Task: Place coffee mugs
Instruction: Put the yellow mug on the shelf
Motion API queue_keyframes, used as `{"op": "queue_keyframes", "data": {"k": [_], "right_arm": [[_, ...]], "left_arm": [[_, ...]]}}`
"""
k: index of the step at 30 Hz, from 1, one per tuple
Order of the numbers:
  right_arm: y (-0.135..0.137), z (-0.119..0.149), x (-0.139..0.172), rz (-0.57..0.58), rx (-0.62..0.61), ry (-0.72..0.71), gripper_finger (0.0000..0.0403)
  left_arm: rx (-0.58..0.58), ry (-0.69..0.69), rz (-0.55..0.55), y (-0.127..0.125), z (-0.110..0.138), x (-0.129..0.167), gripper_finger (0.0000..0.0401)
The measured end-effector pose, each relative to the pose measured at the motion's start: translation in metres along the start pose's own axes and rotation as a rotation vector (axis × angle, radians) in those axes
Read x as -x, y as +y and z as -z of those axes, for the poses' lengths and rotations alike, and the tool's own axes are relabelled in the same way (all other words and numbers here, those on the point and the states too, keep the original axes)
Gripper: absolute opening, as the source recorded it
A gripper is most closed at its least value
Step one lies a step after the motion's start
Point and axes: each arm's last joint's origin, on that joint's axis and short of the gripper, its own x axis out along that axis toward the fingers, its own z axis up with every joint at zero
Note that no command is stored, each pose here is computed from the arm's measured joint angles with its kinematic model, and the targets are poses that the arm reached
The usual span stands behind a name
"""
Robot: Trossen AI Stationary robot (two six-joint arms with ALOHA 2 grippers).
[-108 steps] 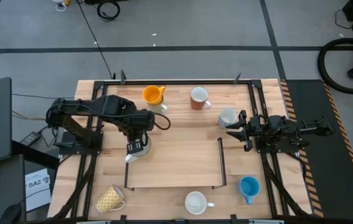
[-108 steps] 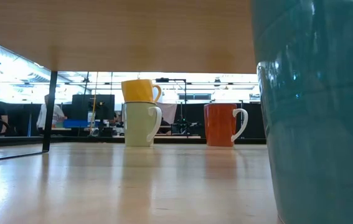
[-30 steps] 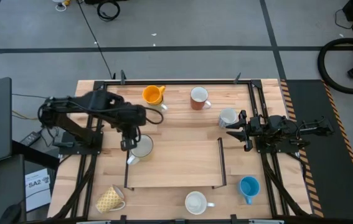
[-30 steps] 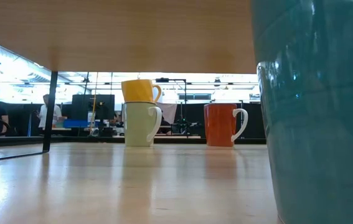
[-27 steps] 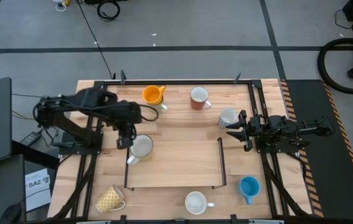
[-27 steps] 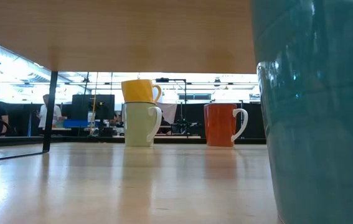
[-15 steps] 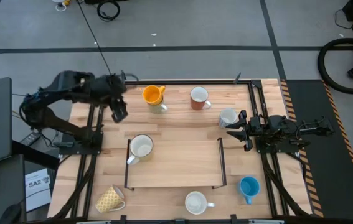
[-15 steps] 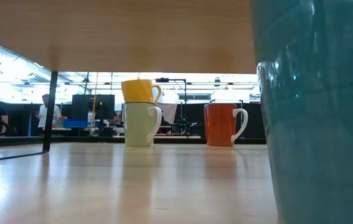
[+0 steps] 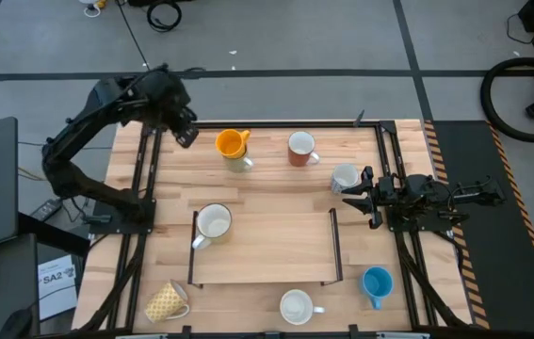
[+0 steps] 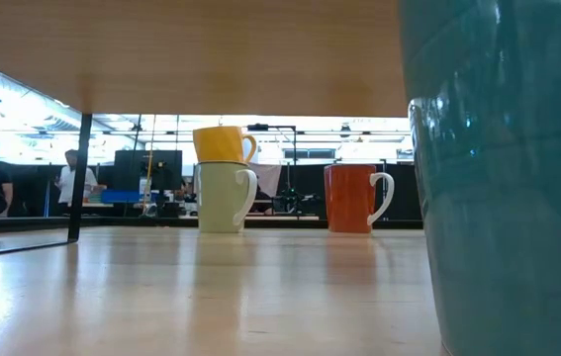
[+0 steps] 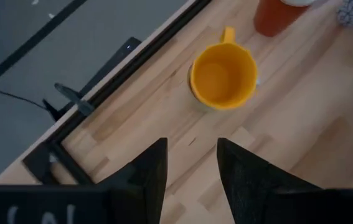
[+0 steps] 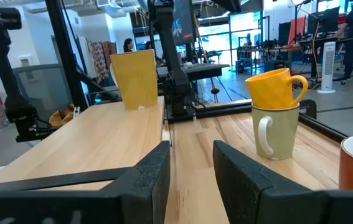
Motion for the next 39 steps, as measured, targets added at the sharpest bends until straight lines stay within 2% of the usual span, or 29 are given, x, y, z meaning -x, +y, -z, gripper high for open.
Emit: {"op": "queue_keyframes", "data": {"k": [10,16,20,26,39], "right_arm": [[0.0,0.0,0.0,0.0,0.0,0.0,0.0128],[0.0,0.0,0.0,0.0,0.0,0.0,0.0128],[0.0,0.0,0.0,0.0,0.0,0.0,0.0128],[0.0,0.0,0.0,0.0,0.0,0.0,0.0128],[0.0,0.0,0.0,0.0,0.0,0.001,0.0128]], "left_arm": [[-0.127,0.089,-0.035,0.001,-0.035,-0.065,0.0146],[-0.228,0.202,-0.012,-0.006,-0.046,-0.109,0.0146],[-0.244,0.257,0.019,-0.01,-0.049,-0.132,0.0146],[-0.248,0.279,0.019,-0.012,-0.053,-0.151,0.0146],[-0.242,0.294,0.017,-0.014,-0.058,-0.173,0.0146]]}}
